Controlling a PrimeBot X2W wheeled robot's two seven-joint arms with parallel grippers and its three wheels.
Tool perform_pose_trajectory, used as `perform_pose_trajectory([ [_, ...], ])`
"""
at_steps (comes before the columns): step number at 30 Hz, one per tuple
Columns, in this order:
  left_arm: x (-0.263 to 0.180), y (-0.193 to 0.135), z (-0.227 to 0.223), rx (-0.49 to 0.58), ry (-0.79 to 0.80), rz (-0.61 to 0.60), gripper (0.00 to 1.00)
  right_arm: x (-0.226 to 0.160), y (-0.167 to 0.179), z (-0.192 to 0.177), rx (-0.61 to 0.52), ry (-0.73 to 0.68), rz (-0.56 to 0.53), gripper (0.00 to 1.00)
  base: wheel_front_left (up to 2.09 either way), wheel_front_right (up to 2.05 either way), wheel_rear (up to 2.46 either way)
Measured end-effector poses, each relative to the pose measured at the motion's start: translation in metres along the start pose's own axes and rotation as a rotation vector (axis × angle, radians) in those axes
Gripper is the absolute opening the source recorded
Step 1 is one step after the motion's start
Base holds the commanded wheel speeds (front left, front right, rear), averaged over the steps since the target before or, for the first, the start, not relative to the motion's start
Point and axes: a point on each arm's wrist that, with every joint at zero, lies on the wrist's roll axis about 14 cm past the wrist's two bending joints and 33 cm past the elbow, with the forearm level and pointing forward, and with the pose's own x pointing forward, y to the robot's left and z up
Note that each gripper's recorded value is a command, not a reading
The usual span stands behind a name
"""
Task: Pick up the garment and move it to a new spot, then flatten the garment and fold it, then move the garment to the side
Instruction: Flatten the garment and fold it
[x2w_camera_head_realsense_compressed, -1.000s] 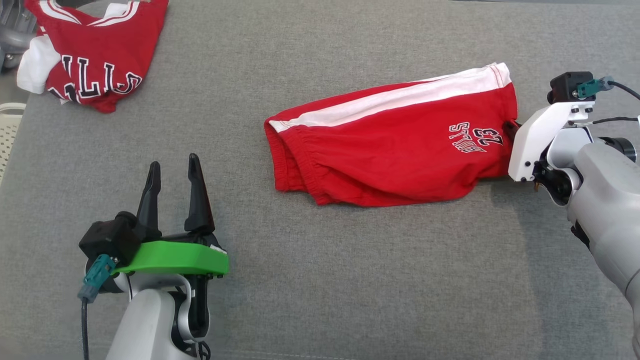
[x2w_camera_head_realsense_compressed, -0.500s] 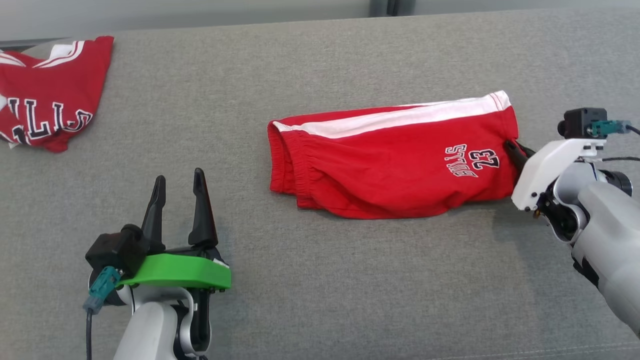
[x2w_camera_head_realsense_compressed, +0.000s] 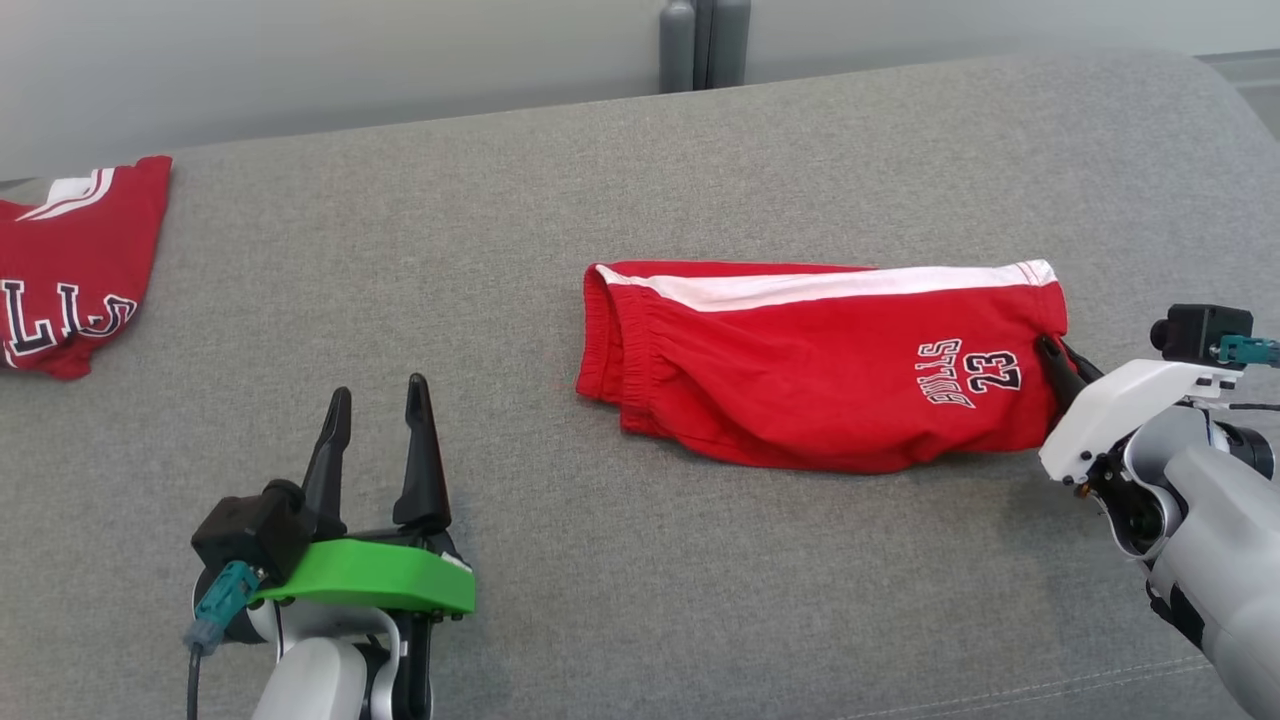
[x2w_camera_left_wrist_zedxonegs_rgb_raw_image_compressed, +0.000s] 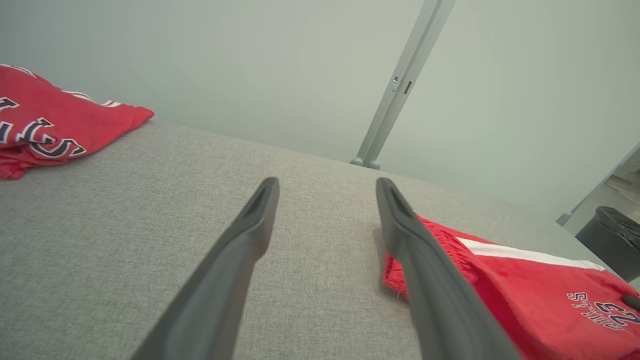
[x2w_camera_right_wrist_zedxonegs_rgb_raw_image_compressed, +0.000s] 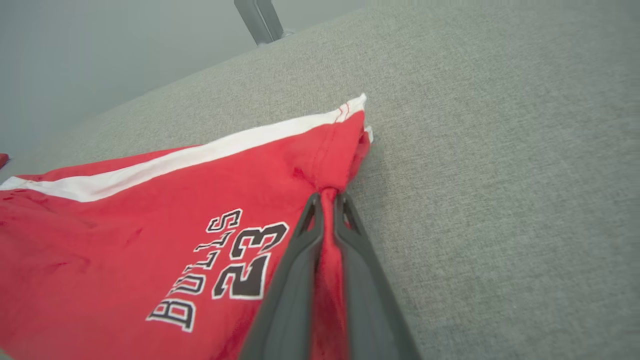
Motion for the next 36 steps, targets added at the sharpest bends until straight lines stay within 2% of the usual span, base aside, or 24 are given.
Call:
perform_pose_trajectory([
  [5, -0.003, -0.004, 0.003, 0.001, -0.003, -0.010, 1.00, 0.000, 0.001, 0.008, 0.005, -0.024, -0.007, 0.00, 0.00, 0.00, 0.00],
  [13, -0.010, 0.000, 0.004, -0.001, -0.002, 0.005, 1.00, 0.020, 0.018, 0.047, -0.029, -0.066, 0.009, 0.00, 0.00, 0.00, 0.00],
  [17, -0.012, 0.004, 0.006, 0.000, -0.006, 0.017, 1.00, 0.035, 0.063, 0.065, -0.072, -0.085, 0.104, 0.00, 0.00, 0.00, 0.00],
  [21, -0.016, 0.008, 0.007, -0.005, -0.010, 0.030, 1.00, 0.043, 0.113, 0.067, -0.107, -0.078, 0.216, 0.00, 0.00, 0.00, 0.00],
  [28, -0.019, 0.012, 0.011, -0.013, -0.023, 0.048, 1.00, 0.040, 0.189, 0.045, -0.163, -0.028, 0.403, 0.00, 0.00, 0.00, 0.00],
  [36, -0.016, 0.016, 0.011, -0.015, -0.029, 0.059, 1.00, 0.035, 0.237, 0.011, -0.207, 0.054, 0.526, 0.00, 0.00, 0.00, 0.00],
])
